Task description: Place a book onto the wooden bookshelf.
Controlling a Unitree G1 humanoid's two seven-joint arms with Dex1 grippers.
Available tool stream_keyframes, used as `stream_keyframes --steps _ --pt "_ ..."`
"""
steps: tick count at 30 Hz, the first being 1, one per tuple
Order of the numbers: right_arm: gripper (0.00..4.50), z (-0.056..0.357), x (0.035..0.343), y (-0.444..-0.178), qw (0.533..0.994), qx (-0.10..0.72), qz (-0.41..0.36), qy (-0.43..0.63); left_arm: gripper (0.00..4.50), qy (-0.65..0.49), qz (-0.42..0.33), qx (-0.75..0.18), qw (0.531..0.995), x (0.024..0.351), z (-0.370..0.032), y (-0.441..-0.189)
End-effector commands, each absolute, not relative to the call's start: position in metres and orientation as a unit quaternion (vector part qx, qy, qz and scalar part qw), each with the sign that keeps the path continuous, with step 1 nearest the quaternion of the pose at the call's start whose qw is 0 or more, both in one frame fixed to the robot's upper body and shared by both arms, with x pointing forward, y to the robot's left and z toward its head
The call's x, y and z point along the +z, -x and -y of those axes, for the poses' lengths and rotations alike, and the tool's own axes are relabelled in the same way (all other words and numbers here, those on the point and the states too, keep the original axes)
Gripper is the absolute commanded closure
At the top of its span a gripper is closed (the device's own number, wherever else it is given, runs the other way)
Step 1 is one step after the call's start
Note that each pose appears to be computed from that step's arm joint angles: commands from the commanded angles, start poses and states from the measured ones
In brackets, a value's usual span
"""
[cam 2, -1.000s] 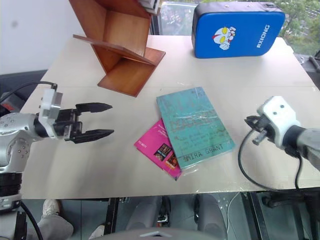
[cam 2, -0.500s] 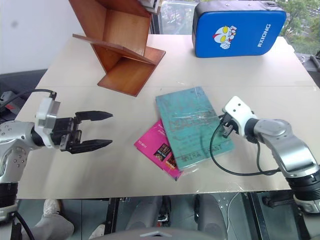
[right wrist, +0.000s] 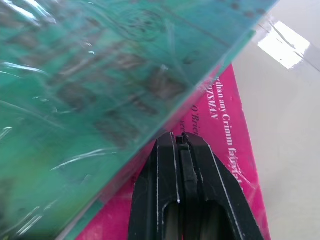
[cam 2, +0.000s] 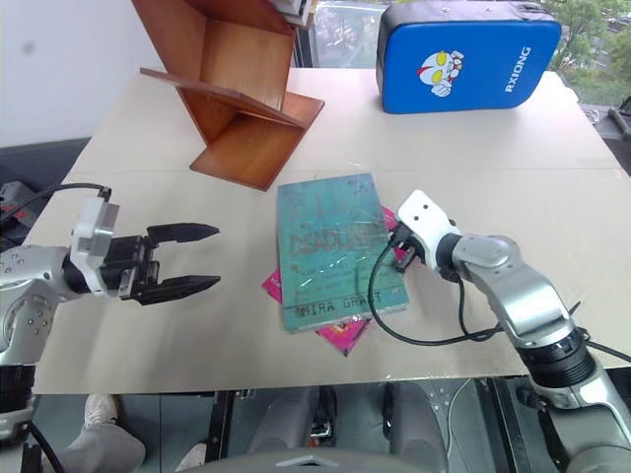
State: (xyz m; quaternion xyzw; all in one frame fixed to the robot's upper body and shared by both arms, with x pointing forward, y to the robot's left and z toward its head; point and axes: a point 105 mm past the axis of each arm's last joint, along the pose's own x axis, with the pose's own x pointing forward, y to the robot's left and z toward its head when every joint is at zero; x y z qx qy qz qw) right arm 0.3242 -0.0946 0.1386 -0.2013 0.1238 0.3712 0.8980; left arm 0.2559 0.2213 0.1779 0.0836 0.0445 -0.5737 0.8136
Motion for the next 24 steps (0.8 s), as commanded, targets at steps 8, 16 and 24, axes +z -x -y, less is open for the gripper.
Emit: stream_keyframes --steps 8,16,24 --pt "4.39 0.118 0.173 -0.316 0.919 0.323 -0.028 0.223 0.00 0.073 -0.145 -0.509 0.845 0.163 -0.214 -0.268" --pt "1.37 0.143 0.197 -0.232 0.891 0.417 -0.003 0.180 0.00 0.239 -0.289 -0.448 0.811 0.150 -0.213 -0.277" --pt "0.57 0.122 0.213 -0.173 0.852 0.506 0.015 0.135 0.00 0.331 -0.387 -0.400 0.762 0.128 -0.201 -0.285"
